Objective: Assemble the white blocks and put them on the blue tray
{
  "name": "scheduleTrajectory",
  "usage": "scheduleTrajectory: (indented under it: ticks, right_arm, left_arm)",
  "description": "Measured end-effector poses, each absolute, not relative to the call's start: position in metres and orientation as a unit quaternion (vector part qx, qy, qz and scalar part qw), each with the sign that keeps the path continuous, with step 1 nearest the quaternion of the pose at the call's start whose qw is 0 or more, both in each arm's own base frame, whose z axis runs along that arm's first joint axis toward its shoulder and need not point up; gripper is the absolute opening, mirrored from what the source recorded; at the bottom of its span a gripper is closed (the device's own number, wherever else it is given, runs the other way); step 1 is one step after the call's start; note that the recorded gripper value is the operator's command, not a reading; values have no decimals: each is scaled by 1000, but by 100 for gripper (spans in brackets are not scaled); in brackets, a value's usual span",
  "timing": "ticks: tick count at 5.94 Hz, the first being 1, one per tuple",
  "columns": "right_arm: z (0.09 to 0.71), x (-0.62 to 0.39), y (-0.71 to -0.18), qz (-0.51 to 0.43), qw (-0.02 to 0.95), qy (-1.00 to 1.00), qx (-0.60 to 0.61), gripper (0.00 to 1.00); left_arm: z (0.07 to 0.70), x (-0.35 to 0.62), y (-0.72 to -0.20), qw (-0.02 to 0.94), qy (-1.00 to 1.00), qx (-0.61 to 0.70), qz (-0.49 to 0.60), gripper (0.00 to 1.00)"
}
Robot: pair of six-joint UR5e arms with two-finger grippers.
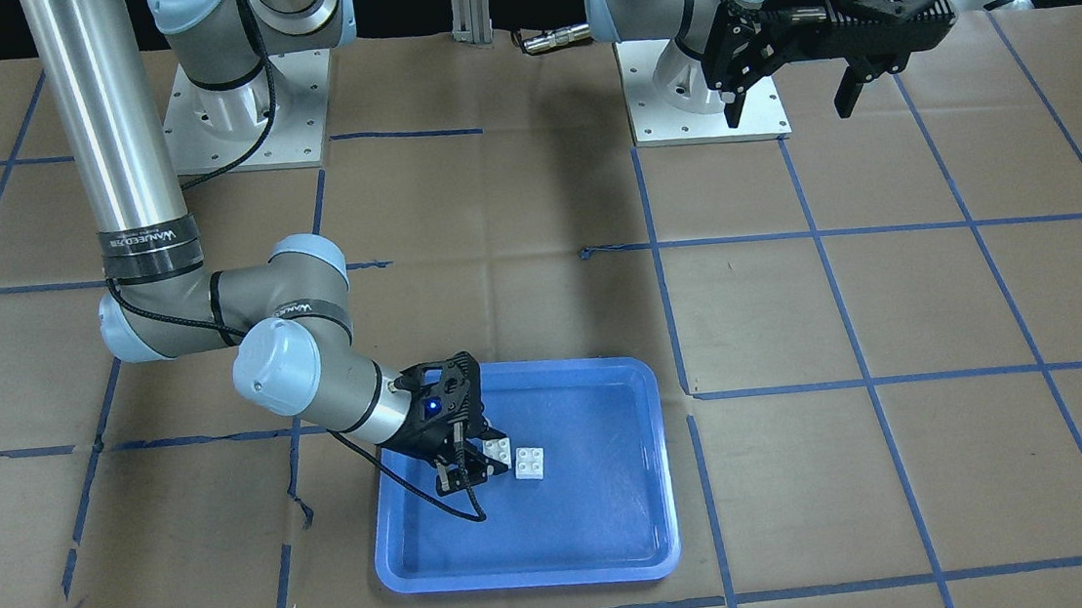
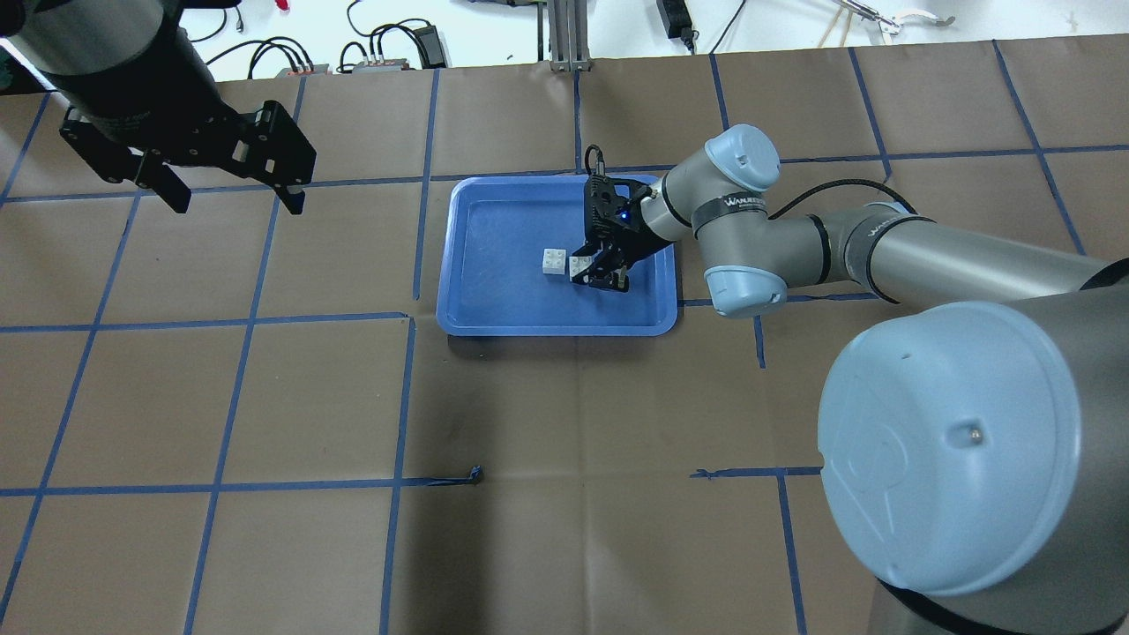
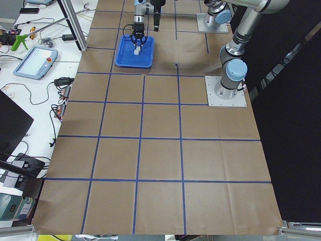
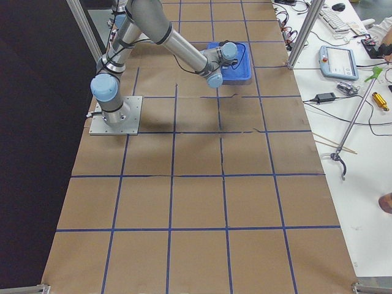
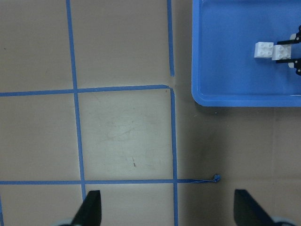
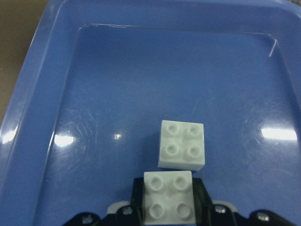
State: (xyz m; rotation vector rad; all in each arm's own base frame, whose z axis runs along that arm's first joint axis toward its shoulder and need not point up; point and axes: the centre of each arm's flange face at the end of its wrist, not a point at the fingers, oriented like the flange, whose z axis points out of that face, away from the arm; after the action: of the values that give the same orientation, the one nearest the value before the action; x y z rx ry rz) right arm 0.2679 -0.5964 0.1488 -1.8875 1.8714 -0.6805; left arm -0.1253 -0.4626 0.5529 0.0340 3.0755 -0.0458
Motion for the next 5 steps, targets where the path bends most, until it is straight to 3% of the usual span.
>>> scheduleTrajectory:
  ticks: [5]
  right_arm:
    - [162,270,-609,-251,195,686,-655,27]
  left_arm:
    - [554,-127,-460,19,1000,8,-15,99]
